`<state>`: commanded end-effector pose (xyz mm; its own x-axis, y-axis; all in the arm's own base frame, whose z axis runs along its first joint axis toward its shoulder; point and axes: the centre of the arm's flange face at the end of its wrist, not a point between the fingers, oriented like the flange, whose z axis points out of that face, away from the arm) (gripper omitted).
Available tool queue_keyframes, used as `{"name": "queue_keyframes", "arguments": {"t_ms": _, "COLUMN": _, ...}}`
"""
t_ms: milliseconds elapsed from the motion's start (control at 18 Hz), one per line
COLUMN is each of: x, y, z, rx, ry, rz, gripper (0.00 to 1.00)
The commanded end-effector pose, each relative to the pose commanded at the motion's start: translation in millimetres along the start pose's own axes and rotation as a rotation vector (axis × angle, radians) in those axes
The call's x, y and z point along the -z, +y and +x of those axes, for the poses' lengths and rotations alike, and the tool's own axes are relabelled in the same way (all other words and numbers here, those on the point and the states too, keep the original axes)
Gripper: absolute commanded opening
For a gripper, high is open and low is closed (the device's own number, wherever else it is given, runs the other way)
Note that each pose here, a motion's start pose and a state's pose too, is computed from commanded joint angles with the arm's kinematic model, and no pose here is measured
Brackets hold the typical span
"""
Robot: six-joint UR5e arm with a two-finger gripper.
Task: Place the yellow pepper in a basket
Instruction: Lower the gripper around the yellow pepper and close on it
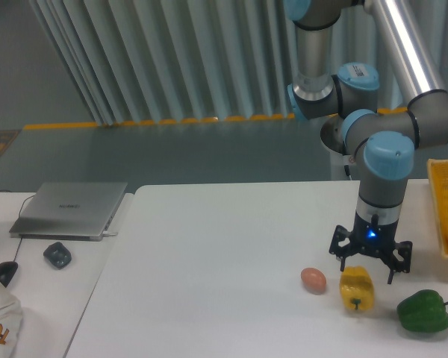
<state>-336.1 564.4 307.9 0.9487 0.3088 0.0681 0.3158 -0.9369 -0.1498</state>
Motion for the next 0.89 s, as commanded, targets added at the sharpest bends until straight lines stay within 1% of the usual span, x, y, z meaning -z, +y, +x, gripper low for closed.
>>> {"name": "queue_keyframes", "arguments": {"t_ms": 167, "x": -11, "y": -2, "z": 10, "rx": -0.017, "ry": -0.025, "rz": -0.029, "gripper": 1.00}}
{"name": "queue_keyframes", "arguments": {"t_ms": 667, "x": -19, "y": 1, "z": 11, "rx": -0.031, "ry": -0.021, "rz": -0.041, "gripper": 1.00}}
{"name": "queue_keyframes", "arguments": {"t_ms": 722, "x": -18, "y": 0, "z": 11, "rx": -0.034, "ry": -0.020, "rz": -0.041, "gripper": 0.92}}
{"name": "queue_keyframes", "arguments": {"t_ms": 778, "x": -18, "y": 0, "z": 11, "rx": -0.034, "ry": -0.019, "rz": -0.041, "gripper": 0.87}}
{"name": "queue_keyframes", "arguments": {"t_ms": 889, "x": -19, "y": 0, "z": 12, "rx": -0.035, "ry": -0.020, "rz": -0.043, "gripper": 0.71}}
